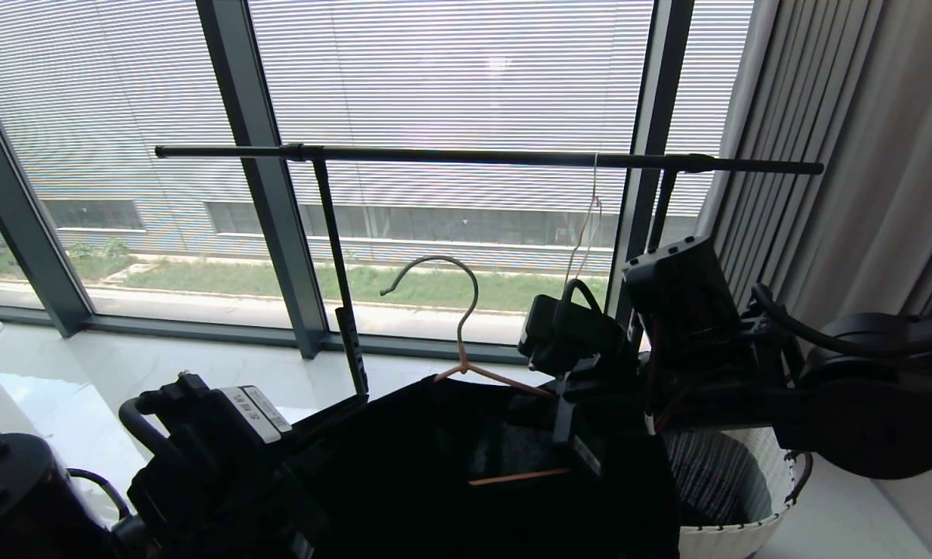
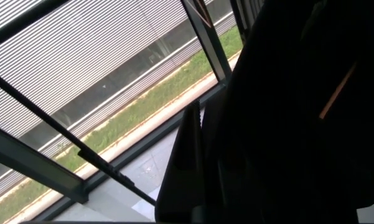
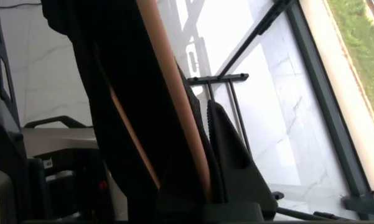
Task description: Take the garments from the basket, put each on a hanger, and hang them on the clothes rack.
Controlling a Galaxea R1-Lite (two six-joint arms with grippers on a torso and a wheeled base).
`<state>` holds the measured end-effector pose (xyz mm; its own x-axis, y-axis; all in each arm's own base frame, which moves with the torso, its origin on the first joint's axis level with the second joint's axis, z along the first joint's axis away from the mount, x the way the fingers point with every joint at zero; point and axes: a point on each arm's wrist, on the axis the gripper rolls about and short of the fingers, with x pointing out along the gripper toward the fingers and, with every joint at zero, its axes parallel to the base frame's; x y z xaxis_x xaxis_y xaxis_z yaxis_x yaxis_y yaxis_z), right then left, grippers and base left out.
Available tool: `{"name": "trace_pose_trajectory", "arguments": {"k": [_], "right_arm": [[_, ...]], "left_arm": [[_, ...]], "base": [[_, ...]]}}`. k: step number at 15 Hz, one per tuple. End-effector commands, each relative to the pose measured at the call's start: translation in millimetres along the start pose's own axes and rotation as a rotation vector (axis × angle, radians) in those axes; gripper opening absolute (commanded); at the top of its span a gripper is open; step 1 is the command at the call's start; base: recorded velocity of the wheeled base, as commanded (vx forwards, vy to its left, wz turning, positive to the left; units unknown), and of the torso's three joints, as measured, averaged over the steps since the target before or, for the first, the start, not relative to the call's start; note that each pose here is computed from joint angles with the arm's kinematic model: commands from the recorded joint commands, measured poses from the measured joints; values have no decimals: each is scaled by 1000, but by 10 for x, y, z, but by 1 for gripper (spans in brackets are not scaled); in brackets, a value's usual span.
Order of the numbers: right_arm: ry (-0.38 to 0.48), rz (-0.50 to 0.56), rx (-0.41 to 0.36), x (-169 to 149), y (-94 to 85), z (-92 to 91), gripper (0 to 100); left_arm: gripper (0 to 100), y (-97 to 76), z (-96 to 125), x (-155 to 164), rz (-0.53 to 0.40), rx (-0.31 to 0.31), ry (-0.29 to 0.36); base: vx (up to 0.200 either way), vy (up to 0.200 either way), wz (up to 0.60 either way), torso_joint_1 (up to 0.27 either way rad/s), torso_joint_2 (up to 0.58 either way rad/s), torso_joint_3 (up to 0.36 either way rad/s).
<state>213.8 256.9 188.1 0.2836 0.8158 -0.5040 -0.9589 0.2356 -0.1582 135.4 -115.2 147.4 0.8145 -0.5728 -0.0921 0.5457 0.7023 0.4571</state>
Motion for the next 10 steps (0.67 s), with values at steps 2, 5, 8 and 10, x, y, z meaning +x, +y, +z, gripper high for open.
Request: {"name": "trace_pose_trajectory", "arguments": {"k": [2, 5, 8, 10], "right_arm": [[-37, -16, -74, -101, -5, 47, 0], [-81, -72, -236, -253, -211, -7, 0], [-113, -138, -345, -470, -407, -95, 0], [-132, -185, -345, -677, -486, -140, 0]], "left_arm": [[100, -16, 8, -2, -9, -4, -4], [100, 55, -9, -27, 90, -7, 33], [100, 163, -114, -131, 176, -17, 82], [100, 266, -266, -283, 258, -39, 143]], "base": [[0, 0, 0, 0, 0, 0], [0, 0, 0, 0, 0, 0], [0, 0, 0, 0, 0, 0], [0, 0, 0, 0, 0, 0]]}}
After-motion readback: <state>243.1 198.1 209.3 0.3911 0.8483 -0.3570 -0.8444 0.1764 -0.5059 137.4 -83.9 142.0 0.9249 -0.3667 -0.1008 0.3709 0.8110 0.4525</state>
